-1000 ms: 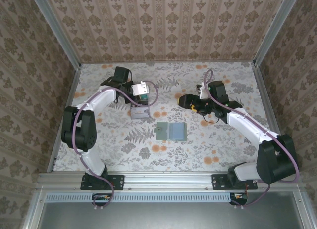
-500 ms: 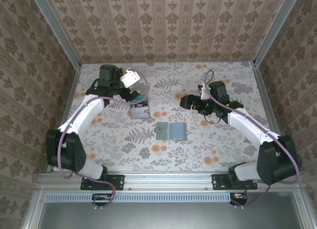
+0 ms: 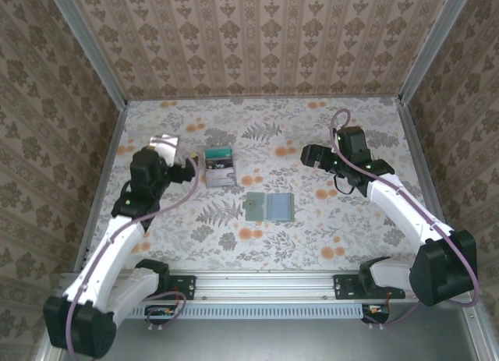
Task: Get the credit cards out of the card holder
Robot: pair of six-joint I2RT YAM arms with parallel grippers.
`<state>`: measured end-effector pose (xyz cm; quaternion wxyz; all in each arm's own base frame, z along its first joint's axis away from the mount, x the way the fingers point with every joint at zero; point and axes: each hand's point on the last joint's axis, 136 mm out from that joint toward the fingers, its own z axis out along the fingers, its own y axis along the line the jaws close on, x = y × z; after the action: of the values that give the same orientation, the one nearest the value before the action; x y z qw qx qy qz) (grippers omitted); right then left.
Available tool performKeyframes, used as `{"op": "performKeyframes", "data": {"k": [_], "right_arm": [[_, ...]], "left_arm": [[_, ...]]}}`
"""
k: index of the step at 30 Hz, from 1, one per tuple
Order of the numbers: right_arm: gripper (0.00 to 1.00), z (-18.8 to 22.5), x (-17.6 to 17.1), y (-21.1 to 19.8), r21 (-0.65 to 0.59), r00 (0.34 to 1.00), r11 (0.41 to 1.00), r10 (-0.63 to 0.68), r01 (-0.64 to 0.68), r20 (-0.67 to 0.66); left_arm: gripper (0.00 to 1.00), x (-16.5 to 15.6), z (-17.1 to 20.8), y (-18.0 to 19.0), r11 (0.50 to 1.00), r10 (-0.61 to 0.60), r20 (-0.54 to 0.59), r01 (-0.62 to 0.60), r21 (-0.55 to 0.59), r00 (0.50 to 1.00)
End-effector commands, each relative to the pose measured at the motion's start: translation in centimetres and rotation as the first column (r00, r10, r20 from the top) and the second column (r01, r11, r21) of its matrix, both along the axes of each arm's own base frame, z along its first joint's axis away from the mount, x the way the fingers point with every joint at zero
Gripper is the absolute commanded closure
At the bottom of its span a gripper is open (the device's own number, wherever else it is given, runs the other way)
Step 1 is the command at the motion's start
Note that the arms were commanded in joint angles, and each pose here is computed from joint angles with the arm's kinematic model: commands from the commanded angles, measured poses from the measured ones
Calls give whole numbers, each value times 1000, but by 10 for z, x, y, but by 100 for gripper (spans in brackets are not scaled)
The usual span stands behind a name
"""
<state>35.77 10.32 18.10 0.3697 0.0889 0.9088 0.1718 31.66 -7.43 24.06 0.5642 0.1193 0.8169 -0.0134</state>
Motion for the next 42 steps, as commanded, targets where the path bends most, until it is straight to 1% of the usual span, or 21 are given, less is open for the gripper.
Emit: {"op": "performKeyframes", "data": {"k": [1,5,10,13,16,17,18,20,21,23,24,25,27,28,30,32,34,35,39,41,42], "right_arm": [[0,3,4,-33,-164,994,982,-80,91,71],[0,-7,5,-53,-272,986,951,-114,144,124],[0,-18,8,-77,-428,971,882,-117,199,211],[0,-20,11,-88,-487,959,845,-98,221,265],[0,-24,17,-96,-491,943,834,-98,251,317],[0,-25,20,-98,-485,937,835,-97,260,334],[0,-25,22,-100,-480,932,835,-101,269,348],[0,-28,28,-104,-462,921,841,-104,282,375],[0,-29,31,-105,-457,918,843,-103,285,382],[0,-32,37,-106,-450,912,849,-85,277,401],[0,-35,40,-106,-456,914,850,-72,266,399],[0,-37,42,-107,-459,914,849,-66,262,400],[0,-44,46,-108,-436,923,869,-58,235,381],[0,-53,47,-109,-425,930,879,-52,216,365],[0,-66,45,-110,-395,922,894,-47,210,383],[0,-72,43,-110,-384,913,897,-47,217,406],[0,-75,43,-105,-380,910,905,-18,191,415],[0,-77,43,-105,-372,912,910,-13,181,411],[0,-83,42,-107,-343,905,923,-11,173,426],[0,-83,42,-107,-342,905,924,-12,173,426],[0,-83,42,-107,-341,905,924,-11,172,425]], "left_arm": [[0,-20,-16,46,960,263,-7,-263,-94,965],[0,-43,-43,69,925,363,-22,-363,-112,932],[0,-53,-64,94,884,456,-7,-454,-112,890],[0,-45,-78,107,864,493,-35,-493,-101,870],[0,-28,-99,119,852,510,-96,-518,-83,855],[0,-22,-104,123,847,519,-101,-527,-74,849],[0,-15,-107,124,852,514,-97,-521,-59,852],[0,2,-114,121,883,468,-89,-469,7,879],[0,9,-116,122,886,463,-83,-463,23,882],[0,22,-123,128,871,487,-89,-490,-15,869],[0,27,-125,128,873,482,-88,-486,-39,872],[0,34,-127,127,882,464,-84,-469,-48,882],[0,46,-129,124,898,434,-86,-439,-37,897],[0,53,-128,123,903,422,-75,-426,-49,903],[0,63,-126,120,918,386,-49,-389,-83,921],[0,70,-129,121,918,373,-71,-379,-118,925],[0,78,-130,114,934,319,-44,-322,-156,947],[0,79,-133,107,946,280,-66,-287,-153,958],[0,82,-132,77,983,120,-29,-123,-139,992],[0,82,-137,66,991,80,-11,-81,-104,997],[0,82,-144,63,994,89,-20,-90,-68,996]]}}
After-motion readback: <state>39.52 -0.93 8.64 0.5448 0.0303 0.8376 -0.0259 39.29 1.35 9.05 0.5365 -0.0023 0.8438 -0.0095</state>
